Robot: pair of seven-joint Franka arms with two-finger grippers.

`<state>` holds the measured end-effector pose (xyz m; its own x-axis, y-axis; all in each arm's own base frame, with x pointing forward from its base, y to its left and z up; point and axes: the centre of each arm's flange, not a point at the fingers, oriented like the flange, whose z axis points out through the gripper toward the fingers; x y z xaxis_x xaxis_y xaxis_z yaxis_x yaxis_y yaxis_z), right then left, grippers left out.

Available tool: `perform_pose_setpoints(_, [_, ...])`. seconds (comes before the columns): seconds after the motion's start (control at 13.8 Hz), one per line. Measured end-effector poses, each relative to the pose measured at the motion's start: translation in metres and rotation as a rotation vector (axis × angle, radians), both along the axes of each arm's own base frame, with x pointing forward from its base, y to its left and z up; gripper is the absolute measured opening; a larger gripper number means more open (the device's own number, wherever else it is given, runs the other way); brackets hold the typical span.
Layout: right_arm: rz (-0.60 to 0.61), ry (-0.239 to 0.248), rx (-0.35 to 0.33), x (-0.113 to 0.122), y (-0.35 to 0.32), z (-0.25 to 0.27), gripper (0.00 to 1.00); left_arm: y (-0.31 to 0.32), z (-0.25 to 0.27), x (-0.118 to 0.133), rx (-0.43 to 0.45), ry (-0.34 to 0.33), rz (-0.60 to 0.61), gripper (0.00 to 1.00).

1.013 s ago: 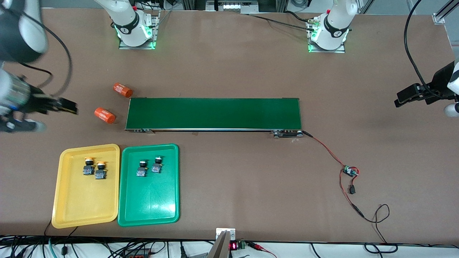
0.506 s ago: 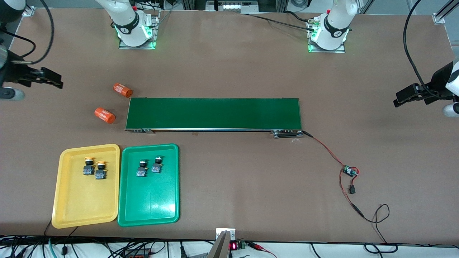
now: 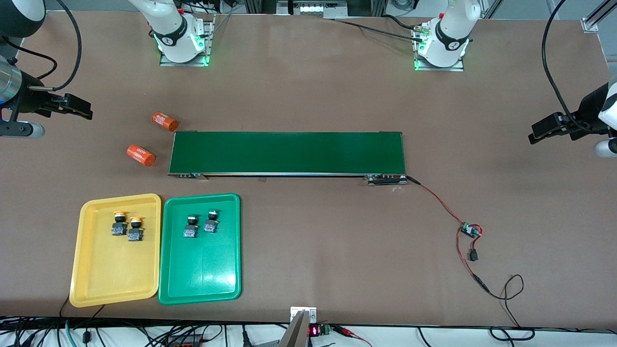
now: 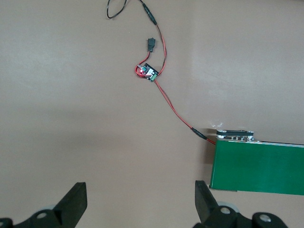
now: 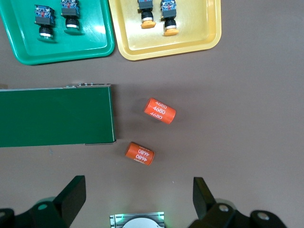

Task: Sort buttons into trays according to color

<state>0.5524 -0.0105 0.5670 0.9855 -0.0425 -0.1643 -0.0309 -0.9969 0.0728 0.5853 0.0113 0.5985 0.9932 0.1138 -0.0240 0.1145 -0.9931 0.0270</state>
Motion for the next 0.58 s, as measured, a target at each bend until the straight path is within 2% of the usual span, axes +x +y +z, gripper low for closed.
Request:
perform_pose_setpoints(0.14, [-0.007,0.007,0.012,-0.001,0.001,0.0,1.0,-0.006,0.0,0.0,-0.001,0.0,-0.012,1.0])
perform_pose_setpoints(0.36, [-0.02,0.0,0.071,-0.001,0.007,0.003,1.0,-0.009,0.0,0.0,-0.002,-0.001,-0.017,1.0])
perform_pose_setpoints(0.58, [-0.022,-0.001,0.077,0.0,0.011,0.003,1.0,-0.006,0.001,0.001,-0.001,-0.006,-0.01,1.0])
